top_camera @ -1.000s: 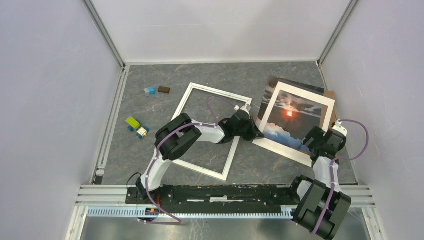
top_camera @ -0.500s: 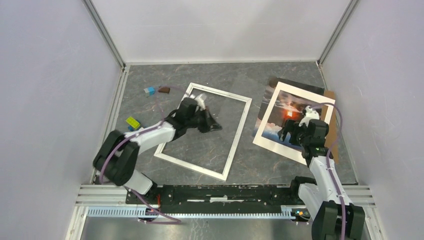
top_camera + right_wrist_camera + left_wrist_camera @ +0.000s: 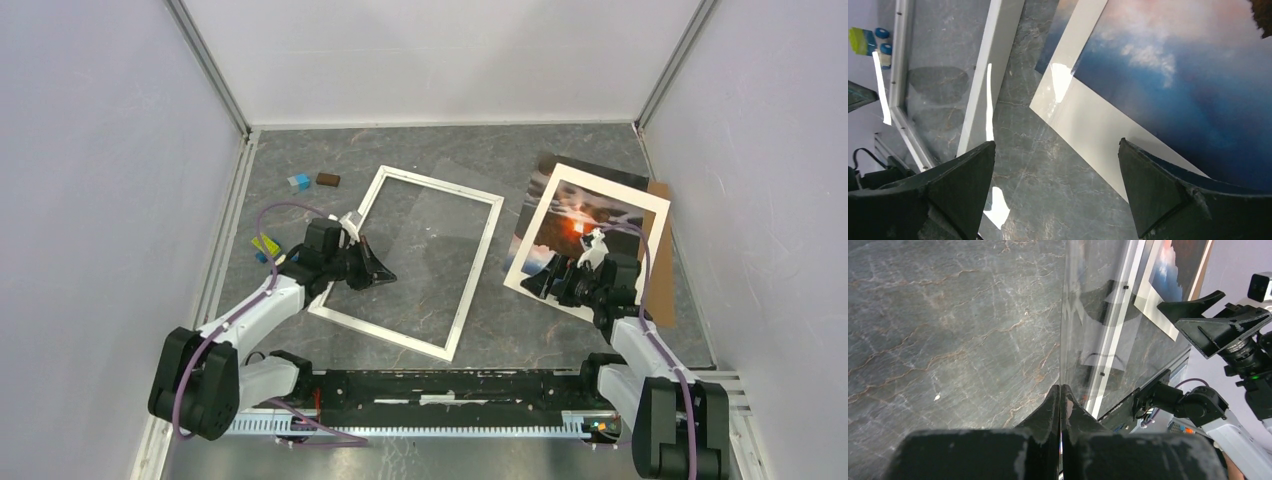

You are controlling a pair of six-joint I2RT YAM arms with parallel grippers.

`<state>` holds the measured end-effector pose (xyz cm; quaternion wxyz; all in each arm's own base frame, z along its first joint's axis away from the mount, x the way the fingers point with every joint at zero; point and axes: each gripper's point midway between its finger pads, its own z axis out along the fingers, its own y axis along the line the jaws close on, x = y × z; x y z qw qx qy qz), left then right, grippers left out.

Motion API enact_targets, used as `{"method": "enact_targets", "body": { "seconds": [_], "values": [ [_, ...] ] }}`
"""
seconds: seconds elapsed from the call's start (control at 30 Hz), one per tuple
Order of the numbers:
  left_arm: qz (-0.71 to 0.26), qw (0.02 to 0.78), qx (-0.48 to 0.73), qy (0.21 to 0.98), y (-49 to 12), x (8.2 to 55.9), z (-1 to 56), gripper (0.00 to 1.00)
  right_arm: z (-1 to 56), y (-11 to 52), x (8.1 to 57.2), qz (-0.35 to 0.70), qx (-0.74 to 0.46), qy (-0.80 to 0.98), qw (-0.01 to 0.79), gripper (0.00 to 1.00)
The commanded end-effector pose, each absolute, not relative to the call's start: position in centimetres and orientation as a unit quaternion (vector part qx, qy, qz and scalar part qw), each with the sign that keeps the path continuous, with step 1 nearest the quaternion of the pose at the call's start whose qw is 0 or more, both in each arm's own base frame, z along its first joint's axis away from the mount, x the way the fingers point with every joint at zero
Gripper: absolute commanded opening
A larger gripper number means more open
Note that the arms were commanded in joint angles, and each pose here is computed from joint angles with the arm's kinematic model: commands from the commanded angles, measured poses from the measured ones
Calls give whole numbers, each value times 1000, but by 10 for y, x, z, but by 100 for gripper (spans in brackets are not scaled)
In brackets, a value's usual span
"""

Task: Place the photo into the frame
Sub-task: Place the photo frame item in the photo frame.

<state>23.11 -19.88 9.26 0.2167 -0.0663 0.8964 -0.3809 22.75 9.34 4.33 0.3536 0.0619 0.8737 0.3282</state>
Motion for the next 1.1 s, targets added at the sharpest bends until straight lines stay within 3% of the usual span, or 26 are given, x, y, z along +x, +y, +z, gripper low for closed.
{"method": "enact_targets", "body": {
  "seconds": [0.0,0.27,0.63,1.07],
  "values": [
    [-394,202,-60,895,-192,221,93,2,50,113,224,397,82,845,349,98],
    [-447,168,-96,874,-190,220,92,2,51,135,219,448,115,820,337,98],
    [-468,151,-96,865,-193,221,96,2,53,163,213,476,114,818,303,91],
    [-468,128,-98,869,-192,217,87,2,97,175,245,562,139,737,350,72]
  ]
}}
